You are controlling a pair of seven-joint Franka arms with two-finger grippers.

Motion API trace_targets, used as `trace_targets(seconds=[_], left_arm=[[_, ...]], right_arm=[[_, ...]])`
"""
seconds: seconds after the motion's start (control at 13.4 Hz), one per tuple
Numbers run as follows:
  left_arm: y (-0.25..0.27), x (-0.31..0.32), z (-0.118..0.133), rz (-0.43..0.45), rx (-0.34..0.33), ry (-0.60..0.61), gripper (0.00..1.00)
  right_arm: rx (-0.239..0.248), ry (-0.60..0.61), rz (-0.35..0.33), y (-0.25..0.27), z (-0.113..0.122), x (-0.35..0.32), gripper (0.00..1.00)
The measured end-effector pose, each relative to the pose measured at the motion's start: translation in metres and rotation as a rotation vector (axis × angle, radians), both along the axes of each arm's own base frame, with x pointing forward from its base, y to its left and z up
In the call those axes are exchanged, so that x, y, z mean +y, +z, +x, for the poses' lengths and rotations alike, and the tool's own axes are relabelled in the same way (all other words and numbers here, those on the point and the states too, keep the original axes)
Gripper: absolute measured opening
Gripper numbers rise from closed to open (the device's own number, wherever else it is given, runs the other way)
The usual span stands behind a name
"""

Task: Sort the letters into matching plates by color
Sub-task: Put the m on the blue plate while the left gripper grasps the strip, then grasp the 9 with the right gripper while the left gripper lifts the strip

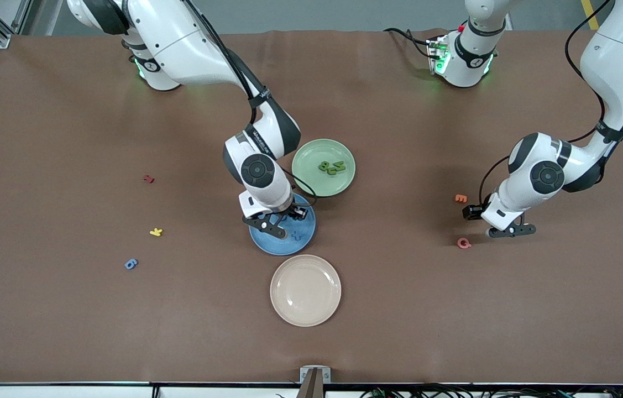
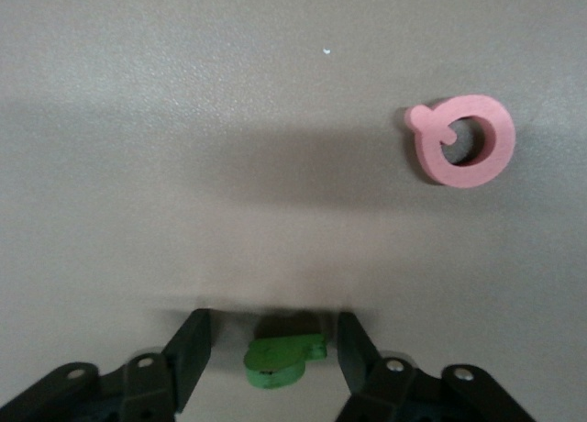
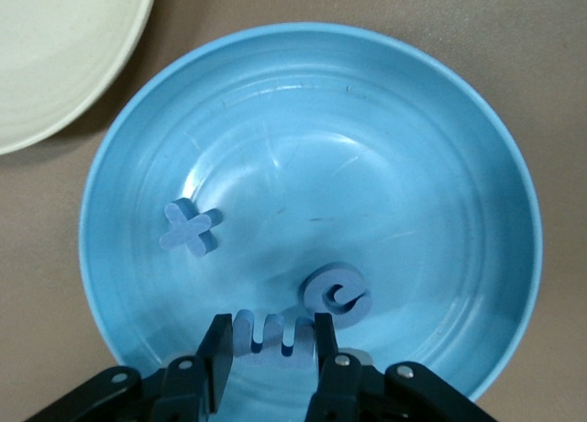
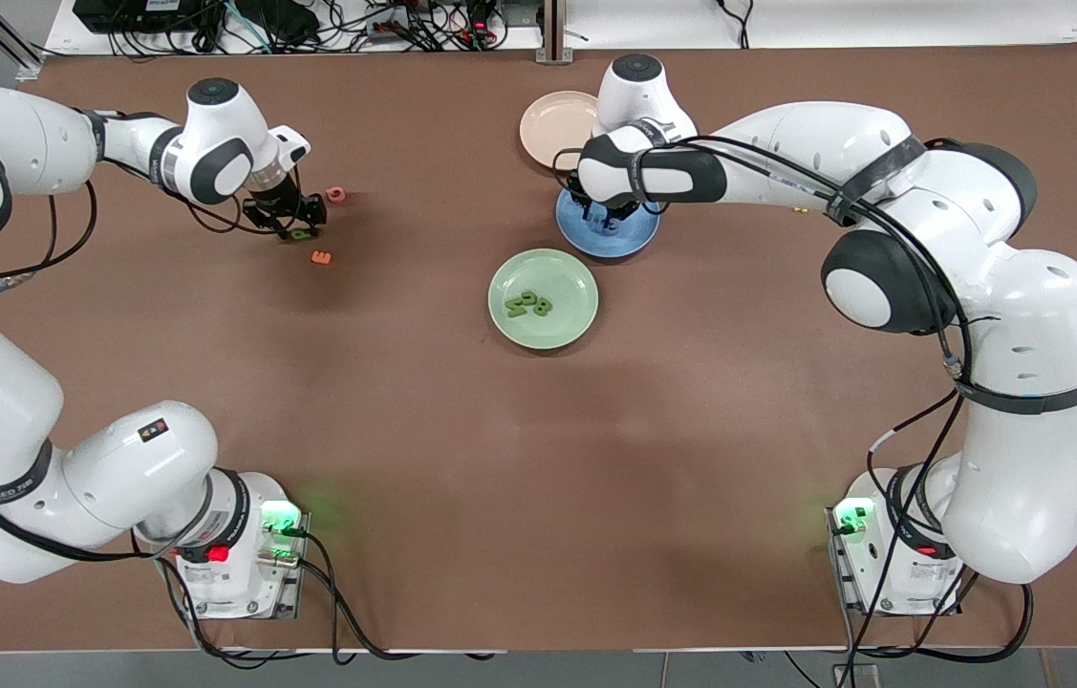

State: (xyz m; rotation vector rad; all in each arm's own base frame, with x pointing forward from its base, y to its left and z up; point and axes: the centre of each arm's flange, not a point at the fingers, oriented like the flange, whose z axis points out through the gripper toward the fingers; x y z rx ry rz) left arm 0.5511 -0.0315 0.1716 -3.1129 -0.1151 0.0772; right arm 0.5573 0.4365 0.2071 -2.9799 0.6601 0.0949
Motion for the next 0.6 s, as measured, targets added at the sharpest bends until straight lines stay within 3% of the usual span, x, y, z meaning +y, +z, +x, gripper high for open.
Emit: trace_targets(seconds=[0.15, 0.45, 0.6], left_arm=[[0.0, 0.0, 0.0, 0.001, 0.0, -0.001, 0.6], [0.001, 0.0, -0.001, 0.004, 0.0, -0.001, 0.56], [0.001, 0.001, -0.001, 0.006, 0.0, -0.002, 0.52]], right_arm=[[-0.002, -0.001, 0.001, -0.001, 0.002, 0.001, 0.41], [-0.012, -0.003, 0.007, 0.008, 0.007, 0.002, 0.77], [0.024, 0.0, -0.015, 0.021, 0.01, -0.001, 0.95]])
